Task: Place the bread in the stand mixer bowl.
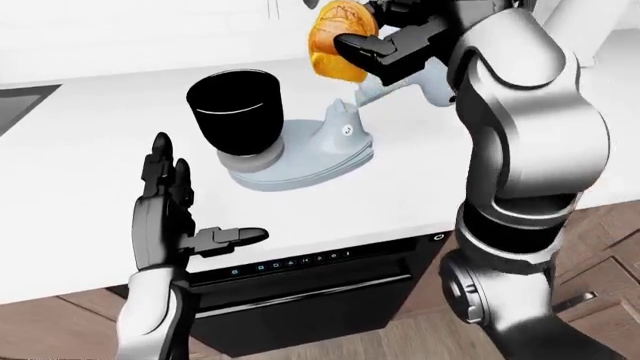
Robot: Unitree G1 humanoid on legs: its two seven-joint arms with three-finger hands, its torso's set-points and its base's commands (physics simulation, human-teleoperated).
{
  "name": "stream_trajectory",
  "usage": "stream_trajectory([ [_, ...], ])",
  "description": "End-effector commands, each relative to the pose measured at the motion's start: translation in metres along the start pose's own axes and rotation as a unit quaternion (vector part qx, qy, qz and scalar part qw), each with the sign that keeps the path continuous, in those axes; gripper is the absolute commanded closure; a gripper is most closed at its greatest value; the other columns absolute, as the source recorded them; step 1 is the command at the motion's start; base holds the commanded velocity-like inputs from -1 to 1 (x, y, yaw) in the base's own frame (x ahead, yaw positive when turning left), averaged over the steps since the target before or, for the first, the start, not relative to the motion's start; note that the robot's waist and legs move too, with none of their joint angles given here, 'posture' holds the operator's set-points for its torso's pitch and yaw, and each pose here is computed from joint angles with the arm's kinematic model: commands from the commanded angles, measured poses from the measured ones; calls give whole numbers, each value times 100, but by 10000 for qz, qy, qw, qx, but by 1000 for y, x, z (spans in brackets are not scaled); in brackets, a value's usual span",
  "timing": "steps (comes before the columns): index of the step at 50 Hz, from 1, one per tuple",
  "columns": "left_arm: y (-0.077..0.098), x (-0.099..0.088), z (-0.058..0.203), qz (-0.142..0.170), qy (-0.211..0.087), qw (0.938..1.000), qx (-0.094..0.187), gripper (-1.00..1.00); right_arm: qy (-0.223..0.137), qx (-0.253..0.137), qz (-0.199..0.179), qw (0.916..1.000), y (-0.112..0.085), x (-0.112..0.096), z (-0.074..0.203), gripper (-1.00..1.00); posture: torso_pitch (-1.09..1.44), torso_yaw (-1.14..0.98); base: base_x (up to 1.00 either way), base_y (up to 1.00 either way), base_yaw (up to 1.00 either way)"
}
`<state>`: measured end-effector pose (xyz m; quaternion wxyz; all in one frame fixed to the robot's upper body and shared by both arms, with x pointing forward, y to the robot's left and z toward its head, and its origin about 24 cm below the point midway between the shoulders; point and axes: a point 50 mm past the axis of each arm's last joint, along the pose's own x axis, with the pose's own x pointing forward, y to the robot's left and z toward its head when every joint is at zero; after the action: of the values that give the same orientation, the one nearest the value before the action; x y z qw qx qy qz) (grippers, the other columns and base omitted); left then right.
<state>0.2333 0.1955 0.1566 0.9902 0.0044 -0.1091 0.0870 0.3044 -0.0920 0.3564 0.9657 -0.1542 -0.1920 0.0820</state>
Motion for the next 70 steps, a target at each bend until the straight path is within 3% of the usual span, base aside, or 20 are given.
stream_trajectory([
  [1,-1,0,14,-22,-427,9991,9,-100,-695,-65,-170,9974,-5,-2,28,100,0,0,0,0,0],
  [36,3,-2,12,31,-445,9990,-23,-100,-816,-64,424,9957,25,22,37,100,0,0,0,0,0],
  [54,4,-1,13,45,-449,9990,-33,-100,-603,-125,814,9948,37,49,24,100,0,0,0,0,0],
  [70,8,-2,10,99,-435,9990,-29,-100,-642,-111,1111,9917,57,68,22,100,0,0,0,0,0],
])
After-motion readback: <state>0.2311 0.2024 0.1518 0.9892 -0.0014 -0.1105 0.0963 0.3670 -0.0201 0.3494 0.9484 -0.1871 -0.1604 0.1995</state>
